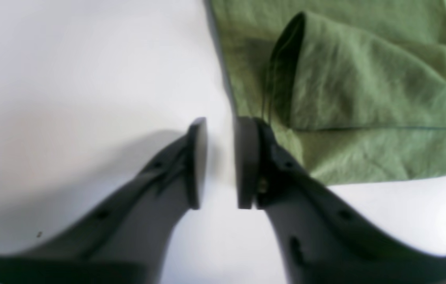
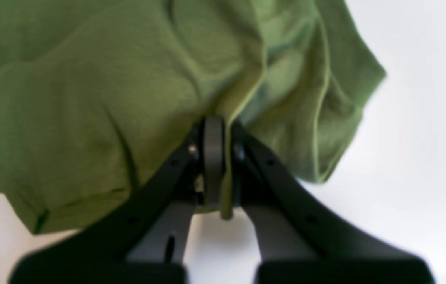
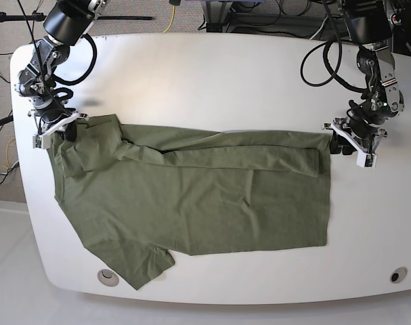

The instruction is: Fold the T-shirt properly

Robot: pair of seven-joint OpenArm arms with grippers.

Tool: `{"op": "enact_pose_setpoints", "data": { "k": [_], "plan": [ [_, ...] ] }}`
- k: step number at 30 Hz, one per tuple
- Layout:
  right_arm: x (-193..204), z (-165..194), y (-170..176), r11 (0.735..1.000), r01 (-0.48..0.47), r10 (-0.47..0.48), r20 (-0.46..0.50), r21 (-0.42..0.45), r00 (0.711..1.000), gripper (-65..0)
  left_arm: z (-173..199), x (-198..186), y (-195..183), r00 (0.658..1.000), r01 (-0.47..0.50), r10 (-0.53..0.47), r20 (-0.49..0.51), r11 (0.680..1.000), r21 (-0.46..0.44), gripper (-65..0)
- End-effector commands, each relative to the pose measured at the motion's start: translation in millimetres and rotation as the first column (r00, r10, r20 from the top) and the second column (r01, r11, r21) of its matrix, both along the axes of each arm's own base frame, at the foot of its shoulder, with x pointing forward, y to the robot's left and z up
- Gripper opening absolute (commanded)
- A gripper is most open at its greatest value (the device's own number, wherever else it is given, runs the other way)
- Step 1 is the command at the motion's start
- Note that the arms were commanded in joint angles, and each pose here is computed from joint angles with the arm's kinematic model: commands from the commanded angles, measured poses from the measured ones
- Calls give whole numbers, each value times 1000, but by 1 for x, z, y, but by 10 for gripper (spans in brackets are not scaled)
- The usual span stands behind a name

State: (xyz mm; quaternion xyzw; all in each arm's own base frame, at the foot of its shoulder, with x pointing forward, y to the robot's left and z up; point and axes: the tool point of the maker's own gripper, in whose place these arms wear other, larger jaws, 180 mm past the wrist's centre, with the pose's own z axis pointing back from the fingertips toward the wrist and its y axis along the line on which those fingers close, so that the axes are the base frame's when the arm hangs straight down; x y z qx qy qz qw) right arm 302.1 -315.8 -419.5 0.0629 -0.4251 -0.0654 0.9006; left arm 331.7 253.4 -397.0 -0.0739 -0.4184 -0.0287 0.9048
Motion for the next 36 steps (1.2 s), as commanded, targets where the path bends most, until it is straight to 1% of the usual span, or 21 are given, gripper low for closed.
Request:
{"op": "enact_pose_setpoints", "data": {
  "k": [1, 3, 5, 7, 9, 11, 17, 21, 25, 29, 31, 33, 36],
  "plan": [
    [15, 13, -4, 1000, 0, 0, 46, 1, 999, -650, 19, 12, 5, 998, 0, -1, 67, 1000, 12, -367],
    [18, 13, -3, 1000, -1, 1, 46, 9, 999, -650, 21, 13, 5, 998, 0, -1, 70, 1000, 13, -335],
    [21, 14, -2, 1000, -2, 1, 49, 13, 999, -639, 21, 13, 5, 997, 1, -2, 71, 1000, 15, -318],
    [23, 16, -1, 1000, -4, 3, 54, 14, 999, -613, 21, 13, 6, 998, 4, -5, 70, 1000, 17, -304],
    [21, 14, -1, 1000, -9, 9, 50, 7, 999, -555, 18, 12, 4, 998, 19, -20, 58, 1000, 20, -271],
    [22, 15, 0, 1000, -13, 13, 52, 5, 999, -547, 17, 12, 3, 998, 22, -23, 53, 1000, 21, -276],
    [23, 14, 3, 1000, -26, 26, 47, 1, 999, -550, 17, 14, -1, 998, 34, -35, 51, 999, 22, -286],
    [21, 11, 3, 1000, -18, 18, 40, 7, 999, -562, 17, 17, -7, 997, 55, -56, 56, 998, 22, -381],
    [21, 12, 3, 1000, -20, 20, 40, 6, 999, -582, 19, 19, -8, 997, 55, -56, 60, 998, 21, -528],
    [20, 12, 3, 1000, -17, 17, 43, 8, 999, -621, 16, 16, -1, 998, 39, -40, 47, 999, 23, -639],
    [20, 11, 3, 1000, -15, 14, 44, 12, 999, -622, 16, 17, -1, 998, 40, -41, 47, 999, 25, -585],
    [19, 11, 2, 1000, -11, 10, 45, 14, 999, -617, 17, 17, 0, 998, 41, -43, 49, 999, 28, -518],
    [19, 11, 2, 1000, -9, 8, 46, 16, 999, -611, 17, 17, 0, 998, 42, -43, 49, 999, 30, -459]
  ]
}}
